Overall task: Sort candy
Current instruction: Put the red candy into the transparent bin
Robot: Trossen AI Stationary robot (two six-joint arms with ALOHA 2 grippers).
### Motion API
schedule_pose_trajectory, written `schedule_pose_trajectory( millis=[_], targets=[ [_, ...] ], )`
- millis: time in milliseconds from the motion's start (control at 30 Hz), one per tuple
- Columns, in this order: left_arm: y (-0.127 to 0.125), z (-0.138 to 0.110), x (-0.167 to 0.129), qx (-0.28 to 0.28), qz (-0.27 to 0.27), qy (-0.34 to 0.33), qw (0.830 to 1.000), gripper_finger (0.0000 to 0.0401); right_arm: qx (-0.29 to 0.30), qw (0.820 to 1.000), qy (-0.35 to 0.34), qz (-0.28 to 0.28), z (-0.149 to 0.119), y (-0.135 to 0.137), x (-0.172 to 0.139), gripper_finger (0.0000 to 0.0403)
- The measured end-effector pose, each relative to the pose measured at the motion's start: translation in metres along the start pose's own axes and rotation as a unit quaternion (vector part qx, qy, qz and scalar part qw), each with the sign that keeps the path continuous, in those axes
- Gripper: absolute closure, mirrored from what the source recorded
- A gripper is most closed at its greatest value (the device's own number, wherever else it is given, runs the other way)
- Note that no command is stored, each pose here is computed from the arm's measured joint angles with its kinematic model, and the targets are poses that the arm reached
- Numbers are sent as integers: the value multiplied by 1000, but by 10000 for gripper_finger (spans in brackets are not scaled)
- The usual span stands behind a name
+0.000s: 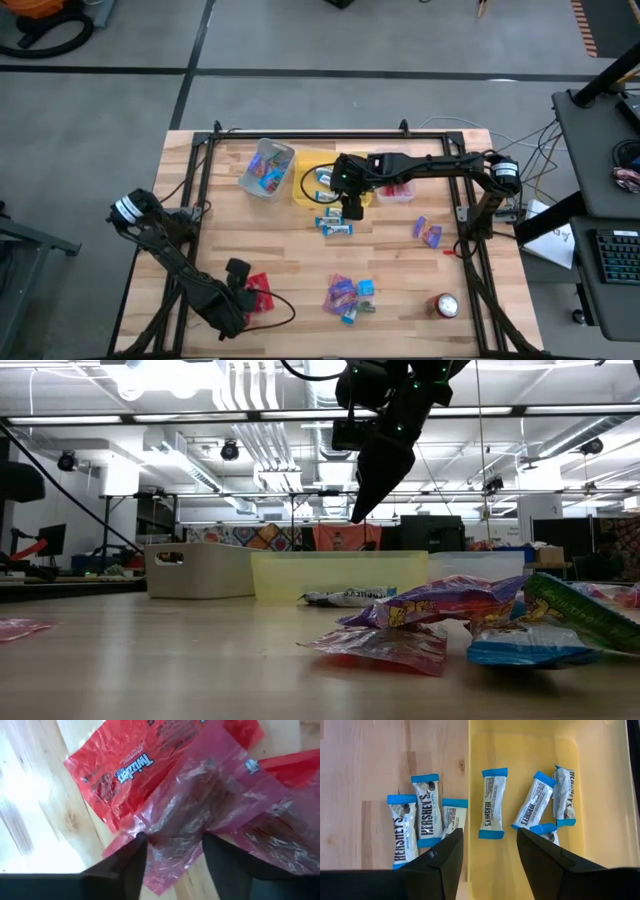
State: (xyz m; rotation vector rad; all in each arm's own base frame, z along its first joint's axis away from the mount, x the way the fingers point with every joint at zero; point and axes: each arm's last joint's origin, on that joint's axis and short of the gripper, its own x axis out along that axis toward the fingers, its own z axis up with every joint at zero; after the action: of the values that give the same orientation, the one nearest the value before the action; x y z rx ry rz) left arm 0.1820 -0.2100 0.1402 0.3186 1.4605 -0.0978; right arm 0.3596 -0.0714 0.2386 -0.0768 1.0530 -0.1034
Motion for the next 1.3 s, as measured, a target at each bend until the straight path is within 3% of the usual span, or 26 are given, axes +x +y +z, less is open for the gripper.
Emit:
schedule_pose_trajectory(
  millis=[300, 600, 867, 1067, 1300],
  targets=[
    [0, -1, 1, 10, 5, 2, 1000, 387, 2, 1000, 0, 1, 0, 1, 0, 227],
    [2, -2, -11, 2, -10, -12, 1000, 400, -1, 1000, -1, 5, 1, 6, 0, 227],
    [19, -6, -55, -44, -6, -127, 991, 401, -16, 999, -11, 42, 3, 15, -1, 227],
    [46, -10, -98, -80, 41, -274, 958, 401, -79, 990, -68, 92, 9, 41, 4, 227],
    [77, -16, -133, -95, -5, -443, 891, 401, -162, 968, -159, 111, 15, 86, 8, 227]
  ],
)
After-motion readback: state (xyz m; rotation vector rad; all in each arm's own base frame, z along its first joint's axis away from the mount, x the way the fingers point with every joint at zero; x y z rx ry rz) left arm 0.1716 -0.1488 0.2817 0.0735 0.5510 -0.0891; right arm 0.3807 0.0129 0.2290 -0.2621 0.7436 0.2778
